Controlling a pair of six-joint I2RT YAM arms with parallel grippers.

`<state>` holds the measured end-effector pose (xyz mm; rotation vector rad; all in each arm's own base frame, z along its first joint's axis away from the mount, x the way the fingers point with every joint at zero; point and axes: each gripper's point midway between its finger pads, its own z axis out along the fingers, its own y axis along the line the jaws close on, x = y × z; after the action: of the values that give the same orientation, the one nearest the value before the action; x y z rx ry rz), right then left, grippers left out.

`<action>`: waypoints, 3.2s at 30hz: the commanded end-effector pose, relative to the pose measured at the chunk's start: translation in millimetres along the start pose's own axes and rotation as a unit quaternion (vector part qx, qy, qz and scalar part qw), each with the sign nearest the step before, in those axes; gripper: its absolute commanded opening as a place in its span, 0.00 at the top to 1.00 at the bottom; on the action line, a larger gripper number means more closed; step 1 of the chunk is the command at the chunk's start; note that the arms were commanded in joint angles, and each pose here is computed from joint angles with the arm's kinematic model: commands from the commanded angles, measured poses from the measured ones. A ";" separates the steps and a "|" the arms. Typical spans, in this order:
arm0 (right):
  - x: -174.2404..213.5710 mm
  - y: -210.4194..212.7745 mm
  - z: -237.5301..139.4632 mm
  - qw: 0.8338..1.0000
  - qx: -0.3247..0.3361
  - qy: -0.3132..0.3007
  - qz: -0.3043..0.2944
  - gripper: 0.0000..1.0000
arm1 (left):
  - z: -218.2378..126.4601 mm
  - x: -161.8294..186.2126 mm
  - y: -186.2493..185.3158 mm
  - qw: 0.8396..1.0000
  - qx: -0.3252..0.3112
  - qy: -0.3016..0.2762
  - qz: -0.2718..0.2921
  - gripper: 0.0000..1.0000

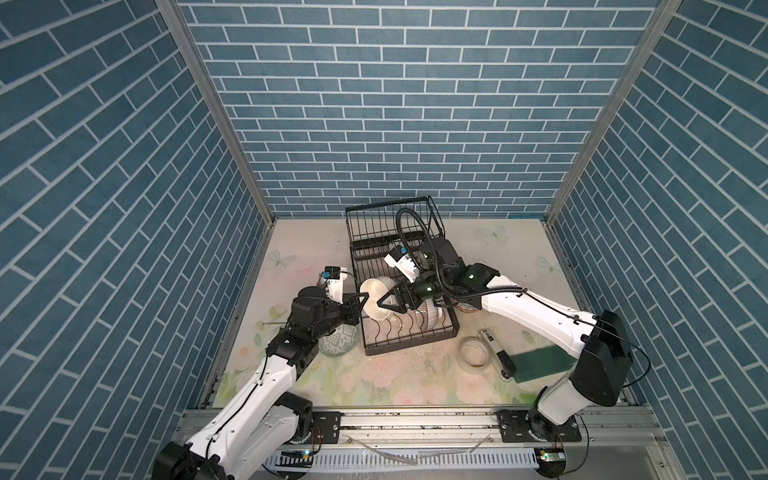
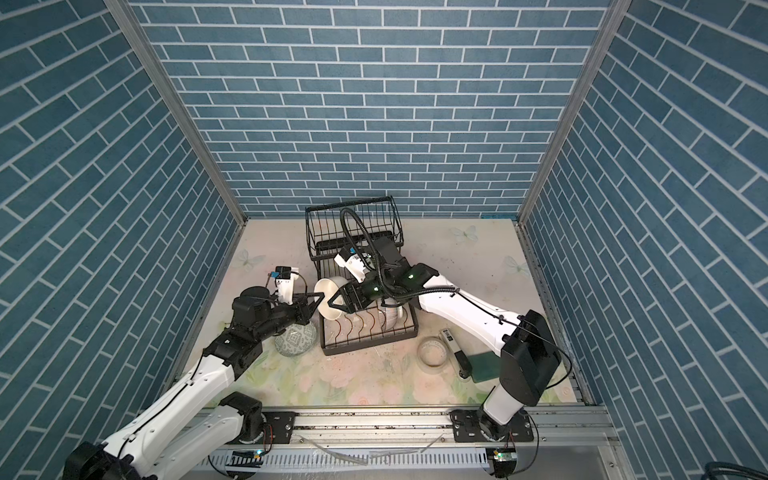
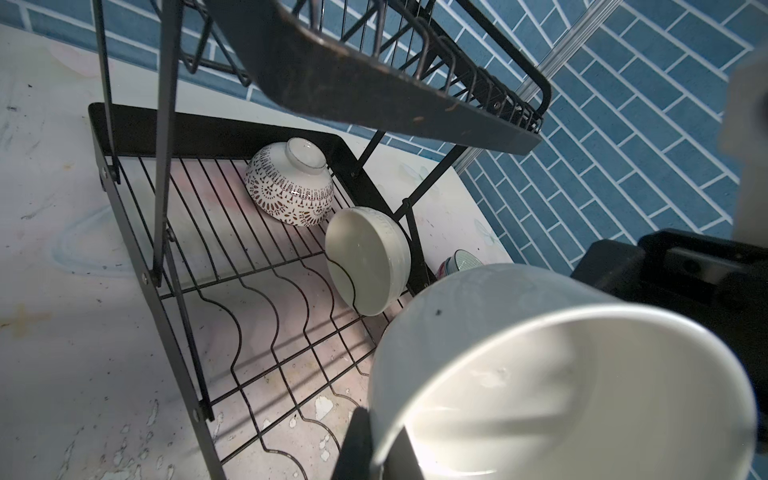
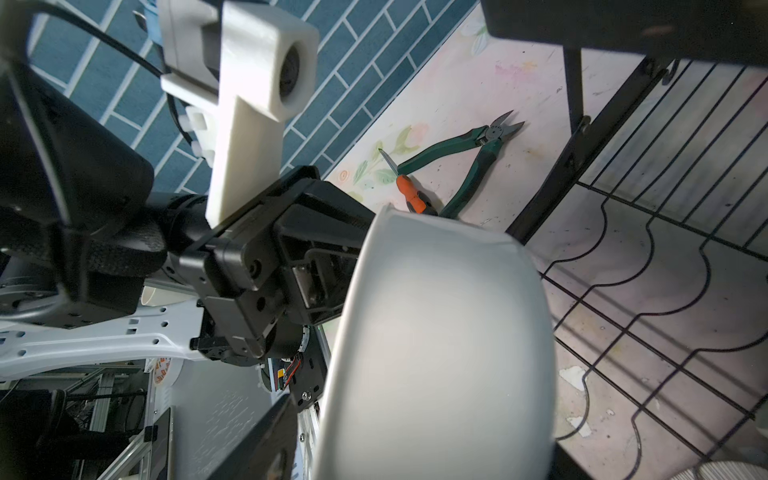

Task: Load the bowls into the dish rack

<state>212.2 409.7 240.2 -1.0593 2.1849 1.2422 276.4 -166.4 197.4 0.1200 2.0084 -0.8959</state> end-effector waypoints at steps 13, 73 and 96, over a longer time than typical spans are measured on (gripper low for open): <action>-6.5 11.3 5.4 0.999 -0.034 -0.007 -0.002 0.64 | -3.0 -7.9 7.3 1.000 -0.016 -0.023 -0.001 0.80; -58.5 -134.5 93.5 0.724 0.465 0.047 -0.508 0.66 | -83.3 0.7 62.3 0.962 -0.255 -0.021 -0.097 0.00; -61.2 -194.2 109.4 0.706 0.476 0.059 -0.520 0.64 | -81.6 2.0 65.1 0.961 -0.259 -0.015 -0.096 0.00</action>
<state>387.3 454.4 99.9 -1.5089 1.4658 -0.4584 244.1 -71.1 182.7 -0.3830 2.1913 -0.4725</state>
